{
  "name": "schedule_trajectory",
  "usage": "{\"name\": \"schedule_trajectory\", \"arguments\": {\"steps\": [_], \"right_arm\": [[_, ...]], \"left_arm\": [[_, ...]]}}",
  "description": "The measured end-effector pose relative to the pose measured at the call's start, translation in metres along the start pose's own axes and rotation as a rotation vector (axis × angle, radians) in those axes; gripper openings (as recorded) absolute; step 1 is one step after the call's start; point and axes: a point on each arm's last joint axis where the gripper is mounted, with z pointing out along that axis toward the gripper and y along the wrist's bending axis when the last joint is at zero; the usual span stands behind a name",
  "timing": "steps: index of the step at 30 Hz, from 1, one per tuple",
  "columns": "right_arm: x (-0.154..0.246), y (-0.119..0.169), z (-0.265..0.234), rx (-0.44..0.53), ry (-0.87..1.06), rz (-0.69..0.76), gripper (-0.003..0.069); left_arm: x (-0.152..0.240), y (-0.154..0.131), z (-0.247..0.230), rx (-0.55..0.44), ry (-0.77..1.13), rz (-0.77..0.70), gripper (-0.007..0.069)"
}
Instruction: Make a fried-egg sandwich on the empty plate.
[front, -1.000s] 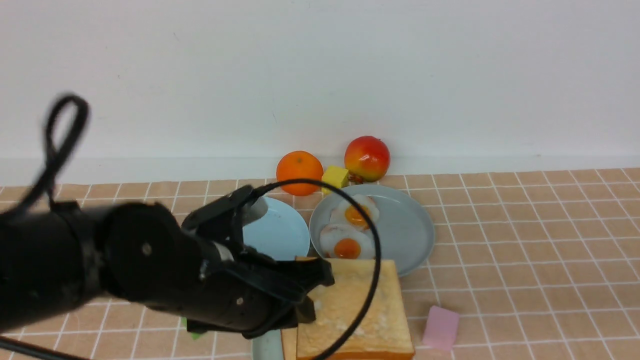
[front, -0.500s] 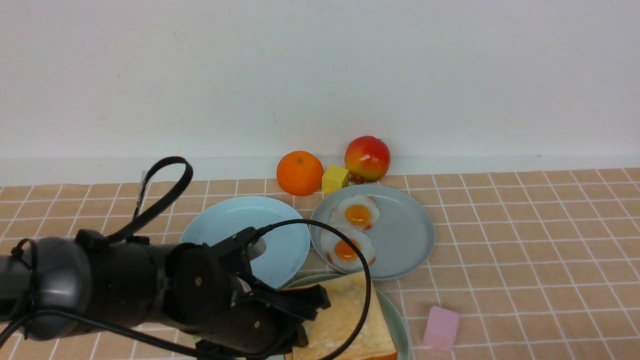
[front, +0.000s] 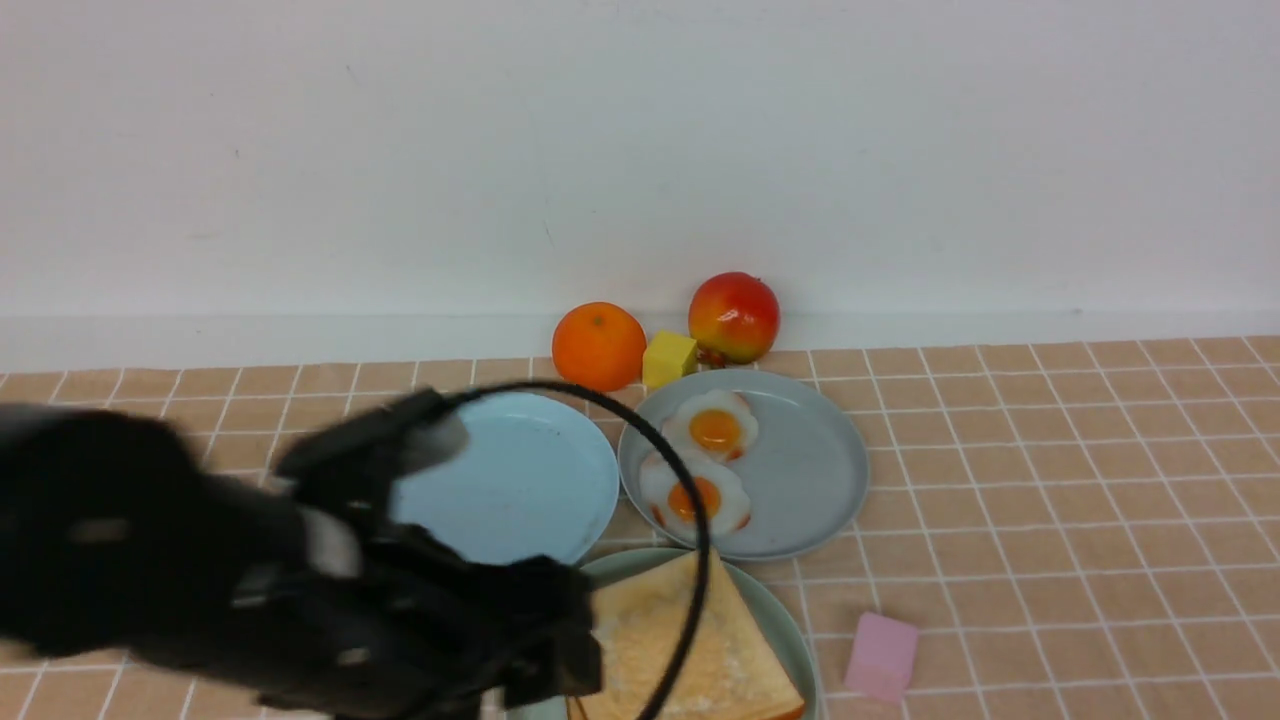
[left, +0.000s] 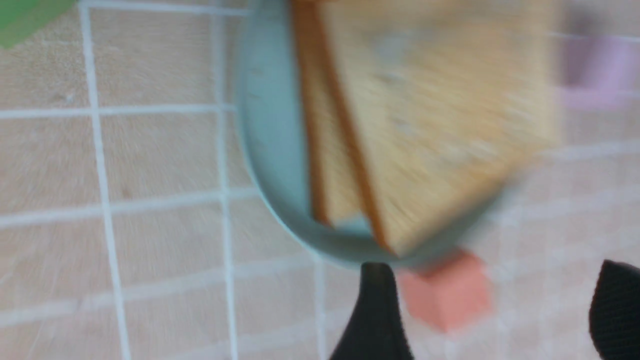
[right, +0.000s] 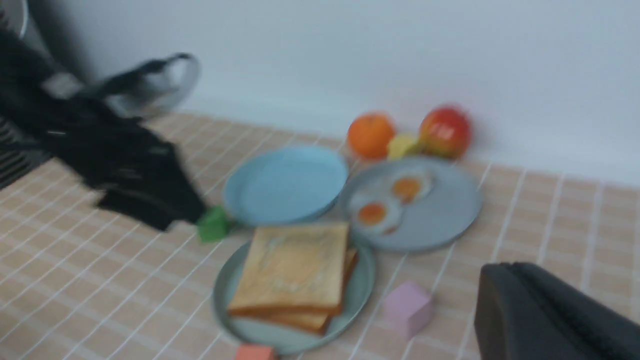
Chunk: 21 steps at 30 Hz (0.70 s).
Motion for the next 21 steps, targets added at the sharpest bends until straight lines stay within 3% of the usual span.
{"name": "schedule_trajectory", "arguments": {"steps": [5,8,10,12,13,14,15,21], "right_arm": [[0.012,-0.007,0.000,0.059,0.022,-0.046,-0.0010],[0.020,-0.009,0.008,0.074,0.060,-0.054,-0.0009],[0.024,-0.010,0.013,0.077,0.070,-0.056,-0.0009],[0.026,-0.010,0.015,0.077,0.075,-0.056,-0.0008],[0.026,-0.010,0.015,0.078,0.076,-0.056,-0.0008],[0.027,-0.010,0.015,0.078,0.077,-0.056,-0.0006],[0.027,-0.010,0.015,0.078,0.076,-0.056,-0.0006],[0.026,-0.010,0.015,0.077,0.072,-0.056,-0.0002]], "left_arm": [[0.038,0.001,-0.101,0.145,-0.129,0.122,0.0498],[0.064,0.012,-0.145,0.217,-0.223,0.182,0.0410],[0.083,0.023,-0.169,0.250,-0.288,0.223,0.0293],[0.095,0.032,-0.182,0.254,-0.319,0.242,0.0171],[0.096,0.033,-0.182,0.250,-0.323,0.246,0.0156],[0.103,0.040,-0.187,0.228,-0.327,0.260,0.0046],[0.106,0.044,-0.187,0.200,-0.315,0.268,-0.0004],[0.108,0.054,-0.185,0.099,-0.282,0.282,-0.0013]]}}
